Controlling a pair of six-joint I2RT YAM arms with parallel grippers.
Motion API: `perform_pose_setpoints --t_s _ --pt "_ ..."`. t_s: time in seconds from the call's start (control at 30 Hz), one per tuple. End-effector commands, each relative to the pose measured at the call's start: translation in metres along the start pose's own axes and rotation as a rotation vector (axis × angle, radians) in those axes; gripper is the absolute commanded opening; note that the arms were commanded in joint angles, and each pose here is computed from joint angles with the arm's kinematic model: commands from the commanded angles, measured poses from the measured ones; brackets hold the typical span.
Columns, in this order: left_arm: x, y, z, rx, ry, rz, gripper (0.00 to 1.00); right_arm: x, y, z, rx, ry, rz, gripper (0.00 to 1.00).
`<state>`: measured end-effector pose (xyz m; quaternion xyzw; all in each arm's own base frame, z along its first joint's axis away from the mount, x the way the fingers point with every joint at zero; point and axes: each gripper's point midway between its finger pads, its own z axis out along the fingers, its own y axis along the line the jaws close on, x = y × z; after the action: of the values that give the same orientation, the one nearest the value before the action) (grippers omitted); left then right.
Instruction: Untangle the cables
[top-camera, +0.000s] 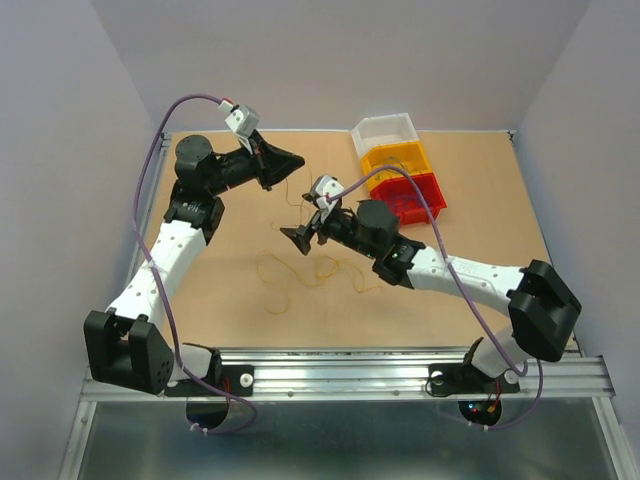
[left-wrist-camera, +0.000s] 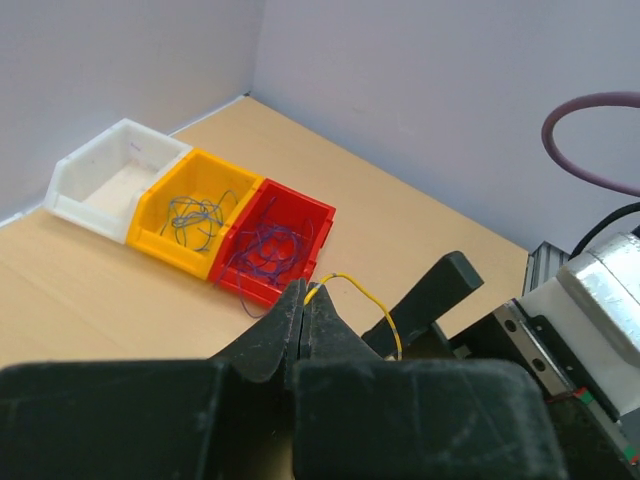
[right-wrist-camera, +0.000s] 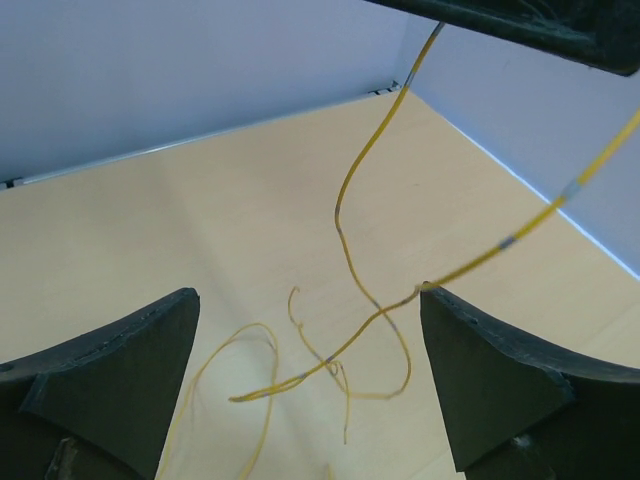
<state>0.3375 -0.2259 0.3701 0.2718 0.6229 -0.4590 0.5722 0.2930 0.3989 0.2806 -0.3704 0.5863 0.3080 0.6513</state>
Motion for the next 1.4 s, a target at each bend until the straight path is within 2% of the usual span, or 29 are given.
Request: perform_pose_setpoints --t_s 0.0,0.1,0.13,0.2,0.23,0.33,0.37,0.4,0.43,0.67,0.93,1.07,1.27,1.3,1.33,1.37 --pt "-0.033 -0.020 -0.004 0.023 -0.059 0.094 0.00 -0.021 -0.014 0.023 0.022 -0.048 -0.043 0.95" --pt "-0.030 -0.020 -0.002 0.030 -0.050 0.071 0.00 -0.016 -0.021 0.035 0.050 -0.045 -0.050 0.85" --pt "-0.029 -0.019 -0.001 0.034 -0.044 0.063 0.00 -0.010 -0.021 0.042 0.054 -0.037 -0.051 0.70" --pt "-0.027 -0.017 0.001 0.030 -0.037 0.048 0.00 -0.010 -0.023 0.047 0.067 -0.052 -0.054 0.48" --pt "-0.027 -0.015 0.001 0.020 -0.037 0.044 0.00 -0.005 -0.022 0.049 0.063 -0.047 -0.050 0.32" --pt "-0.027 -0.008 0.002 -0.012 -0.039 0.041 0.00 0.004 -0.018 0.047 0.045 -0.034 -0.040 0.21" --pt "-0.029 -0.006 0.001 -0.021 -0.041 0.043 0.00 0.008 -0.016 0.044 0.038 -0.027 -0.031 0.05" --pt "-0.029 -0.003 0.001 -0.030 -0.043 0.047 0.00 0.009 -0.015 0.041 0.035 -0.026 -0.027 0.01" --pt "-0.030 0.002 0.001 -0.048 -0.046 0.044 0.00 0.022 -0.010 0.034 0.020 -0.004 -0.022 0.01" --pt "-0.017 0.054 0.004 -0.120 -0.011 -0.024 0.00 -0.005 0.017 -0.026 -0.098 -0.117 -0.014 0.00" --pt "0.018 0.094 0.022 -0.153 0.074 -0.098 0.00 -0.065 0.026 -0.074 -0.144 -0.288 -0.065 0.01" --pt "0.042 0.090 0.038 -0.110 0.157 -0.137 0.00 -0.099 0.014 -0.072 -0.089 -0.360 -0.091 0.00" --pt "0.060 0.079 0.052 -0.073 0.212 -0.126 0.00 -0.149 0.011 -0.060 -0.103 -0.453 -0.095 0.01" --pt "0.063 0.077 0.052 -0.057 0.219 -0.127 0.05 -0.157 0.010 -0.060 -0.102 -0.468 -0.094 0.00" --pt "0.063 0.077 0.053 -0.055 0.220 -0.126 0.05 -0.163 0.008 -0.059 -0.098 -0.479 -0.095 0.01" --pt "0.066 0.074 0.054 -0.040 0.230 -0.129 0.12 -0.175 0.007 -0.060 -0.102 -0.503 -0.097 0.01"
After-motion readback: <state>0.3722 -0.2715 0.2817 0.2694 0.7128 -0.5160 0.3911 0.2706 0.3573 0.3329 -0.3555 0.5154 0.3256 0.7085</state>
